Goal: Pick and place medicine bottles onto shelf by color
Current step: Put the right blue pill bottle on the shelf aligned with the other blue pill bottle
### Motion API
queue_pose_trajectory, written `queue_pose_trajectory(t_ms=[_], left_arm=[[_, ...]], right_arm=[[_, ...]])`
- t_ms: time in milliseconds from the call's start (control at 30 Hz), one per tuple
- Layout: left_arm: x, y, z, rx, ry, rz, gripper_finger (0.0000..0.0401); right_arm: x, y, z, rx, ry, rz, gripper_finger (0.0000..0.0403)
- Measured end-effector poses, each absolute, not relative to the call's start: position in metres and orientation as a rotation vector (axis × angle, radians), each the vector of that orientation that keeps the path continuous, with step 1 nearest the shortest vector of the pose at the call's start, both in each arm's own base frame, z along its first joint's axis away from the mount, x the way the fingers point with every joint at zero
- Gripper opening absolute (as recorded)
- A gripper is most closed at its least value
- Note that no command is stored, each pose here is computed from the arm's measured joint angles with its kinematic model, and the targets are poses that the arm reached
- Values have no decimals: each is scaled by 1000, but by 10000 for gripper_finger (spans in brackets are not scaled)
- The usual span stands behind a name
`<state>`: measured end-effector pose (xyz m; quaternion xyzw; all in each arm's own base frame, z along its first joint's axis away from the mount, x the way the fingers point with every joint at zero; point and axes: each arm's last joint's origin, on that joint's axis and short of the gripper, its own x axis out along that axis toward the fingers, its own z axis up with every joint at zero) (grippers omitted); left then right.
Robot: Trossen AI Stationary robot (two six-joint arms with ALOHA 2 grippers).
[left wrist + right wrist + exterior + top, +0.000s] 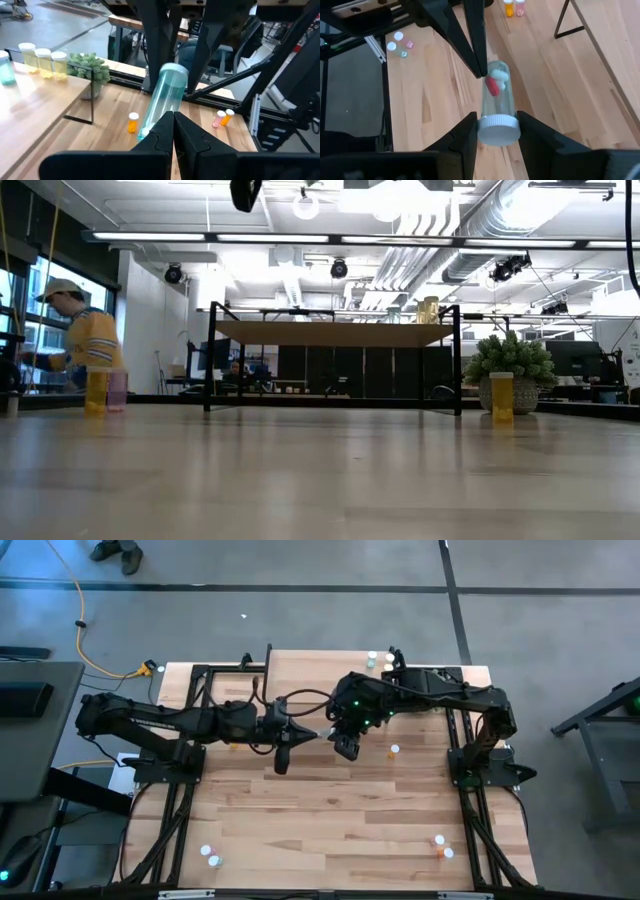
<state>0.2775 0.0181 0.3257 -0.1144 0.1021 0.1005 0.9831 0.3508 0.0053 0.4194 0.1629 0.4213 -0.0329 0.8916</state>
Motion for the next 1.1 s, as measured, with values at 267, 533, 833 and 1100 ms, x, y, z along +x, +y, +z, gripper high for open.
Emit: queue_pose_trajectory(t_ms=[267, 533, 833, 1100], left_arm=[[279, 16, 319, -257, 260, 141, 0], [281, 15, 318, -257, 267, 116, 0], [263, 23, 337, -220, 174, 250, 0], [274, 25, 321, -232, 261, 201, 0]], right_arm=[[354, 6, 423, 318, 826, -47, 113], [353, 5, 421, 308, 849, -41, 113], [350, 4, 419, 304, 890, -44, 113], [353, 5, 421, 300, 845, -29, 113]])
